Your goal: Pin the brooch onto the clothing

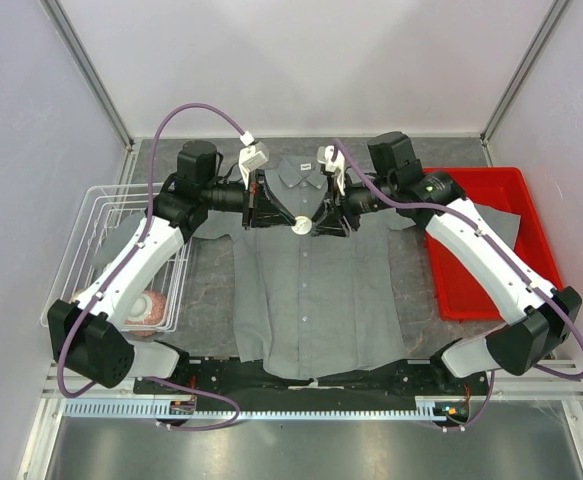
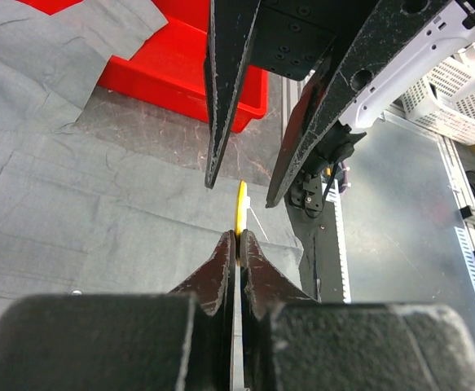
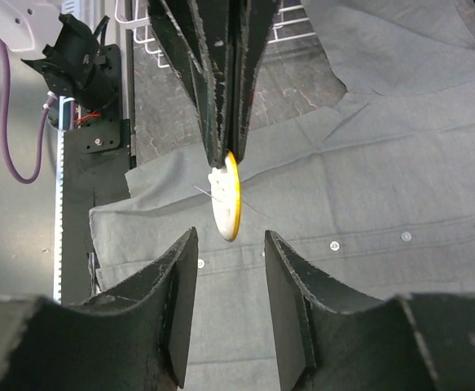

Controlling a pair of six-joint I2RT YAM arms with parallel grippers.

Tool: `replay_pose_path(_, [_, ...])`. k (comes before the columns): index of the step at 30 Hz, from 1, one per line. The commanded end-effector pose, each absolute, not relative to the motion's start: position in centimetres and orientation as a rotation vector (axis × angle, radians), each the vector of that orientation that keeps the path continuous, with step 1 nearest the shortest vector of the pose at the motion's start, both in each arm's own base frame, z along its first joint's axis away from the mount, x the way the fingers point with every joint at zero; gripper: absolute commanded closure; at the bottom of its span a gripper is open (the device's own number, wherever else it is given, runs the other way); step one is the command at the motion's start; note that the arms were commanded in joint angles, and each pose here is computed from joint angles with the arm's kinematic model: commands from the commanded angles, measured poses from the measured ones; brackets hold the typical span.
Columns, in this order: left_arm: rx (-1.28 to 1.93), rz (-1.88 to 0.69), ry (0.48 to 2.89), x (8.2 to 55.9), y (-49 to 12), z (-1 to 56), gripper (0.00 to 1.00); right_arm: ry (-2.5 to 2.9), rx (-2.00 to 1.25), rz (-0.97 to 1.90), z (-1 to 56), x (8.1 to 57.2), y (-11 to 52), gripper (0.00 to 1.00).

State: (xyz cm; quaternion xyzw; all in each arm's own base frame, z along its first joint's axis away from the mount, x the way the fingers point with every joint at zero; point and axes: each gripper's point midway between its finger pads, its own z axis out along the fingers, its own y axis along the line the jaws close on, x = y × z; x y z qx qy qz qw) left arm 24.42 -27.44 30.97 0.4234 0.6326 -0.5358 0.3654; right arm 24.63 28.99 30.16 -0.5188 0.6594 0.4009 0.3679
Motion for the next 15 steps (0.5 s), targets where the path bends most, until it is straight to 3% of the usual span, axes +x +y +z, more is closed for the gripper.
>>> replay_pose_path(1, [1.123, -1.422, 1.562, 22.8, -27.2, 32.7, 0.98, 1.592, -1.361, 1.072, 31.9, 23.7, 30.3, 0.57])
replay_pose_path(6, [1.122, -1.418, 1.563, 22.8, -27.2, 32.7, 0.98, 1.591, -1.374, 1.088, 31.7, 23.5, 31.1, 0.77])
replay_pose_path(7, [1.122, -1.419, 1.564, 22.8, -27.2, 32.7, 0.98, 1.597, -1.368, 1.096, 31.6, 23.5, 31.2, 0.92])
replay_pose_path(8, [1.122, -1.417, 1.566, 22.8, -27.2, 32.6, 0.98, 1.601, -1.362, 1.098, 31.6, 23.5, 31.3, 1.0])
replay_pose_path(10, [1.112, -1.407, 1.57, 23.0, -27.2, 32.8, 0.98, 1.622, -1.319, 1.114, 31.9, 23.9, 31.5, 1.0])
replay_pose_path(12, [1.066, -1.396, 1.592, 23.6, -27.0, 33.2, 0.87, 1.636, -1.274, 1.16, 32.3, 24.3, 31.5, 1.0])
replay_pose_path(13, [1.052, -1.384, 1.565, 24.1, -26.9, 33.9, 0.7, 1.642, -1.231, 1.185, 32.9, 24.7, 31.5, 1.0])
replay_pose_path(15, [0.948, -1.411, 1.586, 25.3, -25.6, 34.9, 0.56, 1.654, -1.161, 1.21, 33.5, 26.0, 31.1, 1.0])
